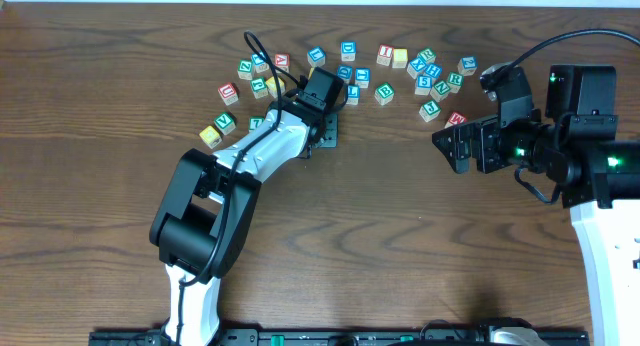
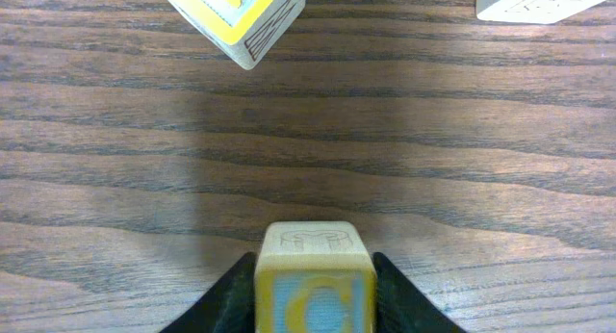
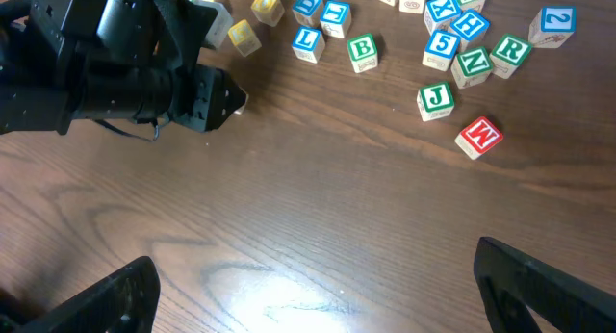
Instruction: Spell out CORL
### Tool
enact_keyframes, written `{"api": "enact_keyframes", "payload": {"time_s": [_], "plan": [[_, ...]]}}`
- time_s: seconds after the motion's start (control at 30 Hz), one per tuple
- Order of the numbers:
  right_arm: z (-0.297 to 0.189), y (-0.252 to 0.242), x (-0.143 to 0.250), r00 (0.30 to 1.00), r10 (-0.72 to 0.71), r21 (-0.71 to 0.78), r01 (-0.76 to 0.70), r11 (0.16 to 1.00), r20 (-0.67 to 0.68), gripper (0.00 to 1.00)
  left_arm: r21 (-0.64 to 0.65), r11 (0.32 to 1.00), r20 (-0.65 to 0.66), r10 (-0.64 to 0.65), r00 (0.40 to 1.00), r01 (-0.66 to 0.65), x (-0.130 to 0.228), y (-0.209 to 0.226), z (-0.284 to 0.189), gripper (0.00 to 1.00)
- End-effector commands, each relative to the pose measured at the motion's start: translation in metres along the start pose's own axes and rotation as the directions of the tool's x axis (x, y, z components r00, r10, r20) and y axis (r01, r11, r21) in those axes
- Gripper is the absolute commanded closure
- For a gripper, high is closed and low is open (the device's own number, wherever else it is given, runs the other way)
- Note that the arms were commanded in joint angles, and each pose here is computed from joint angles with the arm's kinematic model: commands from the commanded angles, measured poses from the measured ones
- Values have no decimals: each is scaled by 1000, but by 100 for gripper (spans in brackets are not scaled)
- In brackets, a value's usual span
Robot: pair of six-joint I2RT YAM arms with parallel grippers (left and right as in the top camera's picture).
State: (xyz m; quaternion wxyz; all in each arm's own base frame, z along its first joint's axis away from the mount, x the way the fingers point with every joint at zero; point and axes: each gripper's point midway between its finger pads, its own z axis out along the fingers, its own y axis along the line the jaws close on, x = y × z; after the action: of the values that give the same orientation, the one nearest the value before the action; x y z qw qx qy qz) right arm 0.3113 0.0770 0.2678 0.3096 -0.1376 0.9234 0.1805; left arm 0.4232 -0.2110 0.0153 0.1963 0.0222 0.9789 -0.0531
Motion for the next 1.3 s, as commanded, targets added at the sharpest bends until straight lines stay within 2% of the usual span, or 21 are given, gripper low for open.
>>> {"api": "enact_keyframes", "payload": {"time_s": [0.0,0.37,0.5,0.63,0.83,1.07,1.27], "plan": [[-4,1,-5,1000,-15,1,15,1000,15,1,-23,1000,-18,11,1000,-11,6,5,8,62],[-4,1,-5,1000,-15,1,15,1000,16,1,-22,1000,-14,9,1000,-10,5,5,7,62],[-4,1,-5,1000,-15,1,15,1000,16,1,-6,1000,30,-3,1000,4,-10,5,-9,58],[-4,0,-7,1000,-19,2,18,1000,24,1,23,999,110,-27,994,24,-35,6,-43,49],[-4,0,-10,999,-23,4,23,1000,34,1,38,997,186,-72,980,66,-54,26,-107,44],[-4,0,-10,999,-24,4,23,1000,36,1,6,992,187,-128,974,129,-38,69,-182,29],[6,-2,-8,1000,29,-4,-29,1000,8,1,-31,993,193,-106,975,114,-16,102,-234,16]]}}
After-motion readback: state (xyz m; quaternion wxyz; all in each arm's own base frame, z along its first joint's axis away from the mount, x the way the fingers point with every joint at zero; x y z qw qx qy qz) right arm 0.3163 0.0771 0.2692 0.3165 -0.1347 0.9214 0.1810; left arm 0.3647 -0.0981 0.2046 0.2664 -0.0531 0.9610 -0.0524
